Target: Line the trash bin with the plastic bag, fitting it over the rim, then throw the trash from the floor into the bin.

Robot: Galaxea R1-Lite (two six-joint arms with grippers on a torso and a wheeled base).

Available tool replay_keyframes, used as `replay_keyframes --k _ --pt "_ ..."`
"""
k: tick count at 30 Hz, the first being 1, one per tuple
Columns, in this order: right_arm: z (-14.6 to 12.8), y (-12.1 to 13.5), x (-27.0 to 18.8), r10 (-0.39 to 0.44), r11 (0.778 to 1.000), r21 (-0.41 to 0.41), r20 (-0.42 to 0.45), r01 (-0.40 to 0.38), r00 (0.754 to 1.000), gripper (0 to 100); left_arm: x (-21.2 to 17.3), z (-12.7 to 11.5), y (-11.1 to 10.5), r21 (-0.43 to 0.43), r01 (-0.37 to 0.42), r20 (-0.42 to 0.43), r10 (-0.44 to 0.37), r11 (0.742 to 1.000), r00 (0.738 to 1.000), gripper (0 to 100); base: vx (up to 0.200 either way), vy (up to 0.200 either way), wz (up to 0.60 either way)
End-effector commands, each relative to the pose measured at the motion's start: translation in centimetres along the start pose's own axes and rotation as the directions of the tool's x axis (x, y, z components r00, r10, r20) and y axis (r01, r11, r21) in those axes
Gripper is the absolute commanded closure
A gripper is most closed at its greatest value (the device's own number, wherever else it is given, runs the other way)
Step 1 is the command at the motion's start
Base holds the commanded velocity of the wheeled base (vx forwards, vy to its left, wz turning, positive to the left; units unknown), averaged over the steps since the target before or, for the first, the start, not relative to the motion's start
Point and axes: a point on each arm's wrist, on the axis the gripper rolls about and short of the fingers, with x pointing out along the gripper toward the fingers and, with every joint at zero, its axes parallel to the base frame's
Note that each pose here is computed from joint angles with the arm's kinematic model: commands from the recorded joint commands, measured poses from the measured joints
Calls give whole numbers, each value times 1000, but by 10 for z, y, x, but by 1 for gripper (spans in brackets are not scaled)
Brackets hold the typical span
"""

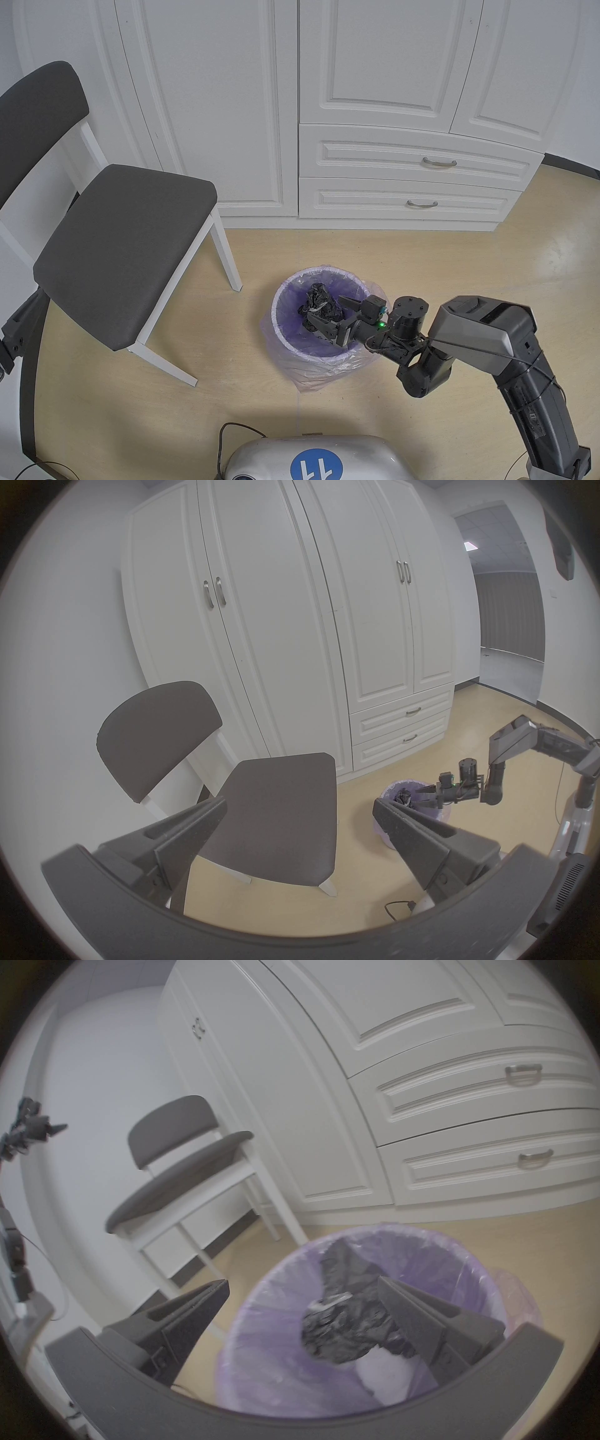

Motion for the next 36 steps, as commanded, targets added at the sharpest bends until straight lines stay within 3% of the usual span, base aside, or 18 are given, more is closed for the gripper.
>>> replay_keyframes --k 1,5,9,13,17,20,22,23,24,28,29,32,33,35,36 --pt "71 11 -34 100 995 -12 64 -100 993 0 -1 0 0 -1 -1 2 1 1000 1000 0 0 0 0" --pt "98 0 -45 66 997 -37 110 -63 992 0 0 0 0 0 0 1 0 1000 1000 0 0 0 0" --pt "134 -32 -62 -15 997 -67 175 27 984 0 -1 1 0 -1 -2 5 2 1000 1000 0 0 0 0" --pt "163 -65 -82 -140 990 -19 73 142 987 0 -1 0 0 1 0 1 0 1000 1000 0 0 0 0" --pt "166 -86 -96 -220 975 -47 -43 218 974 0 -1 0 0 -1 -1 2 1 1000 1000 0 0 0 0" --pt "165 -98 -97 -363 928 -132 -122 347 924 0 -1 -1 0 1 0 -1 0 1000 1000 0 0 0 0" --pt "159 -100 -87 -502 862 -170 -150 478 852 0 1 -1 0 2 2 -3 -2 1000 1000 0 0 0 0" --pt "157 -101 -86 -525 848 -178 -157 499 837 0 1 -1 0 2 2 -3 -2 1000 1000 0 0 0 0" --pt "146 -98 -83 -572 818 -212 -198 535 796 0 1 -1 0 2 3 -6 -3 1000 1000 0 0 0 0" --pt "124 -97 -93 -569 813 -338 -287 474 771 0 0 -1 0 3 0 -1 0 1000 1000 0 0 0 0" --pt "113 -98 -97 -560 813 -393 -327 429 761 0 -1 0 0 3 1 3 -1 1000 1000 0 0 0 0" --pt "98 -98 -99 -542 823 -412 -367 391 756 0 -1 0 0 3 0 1 0 1000 1000 0 0 0 0" --pt "81 -96 -96 -519 838 -414 -407 355 751 0 1 -1 0 2 2 -3 -2 1000 1000 0 0 0 0" --pt "81 -96 -96 -519 838 -414 -407 355 751 0 1 -1 0 2 2 -3 -2 1000 1000 0 0 0 0" --pt "62 -89 -93 -493 848 -444 -455 291 741 0 2 -1 -1 2 4 -9 -4 1000 1000 0 0 0 0"
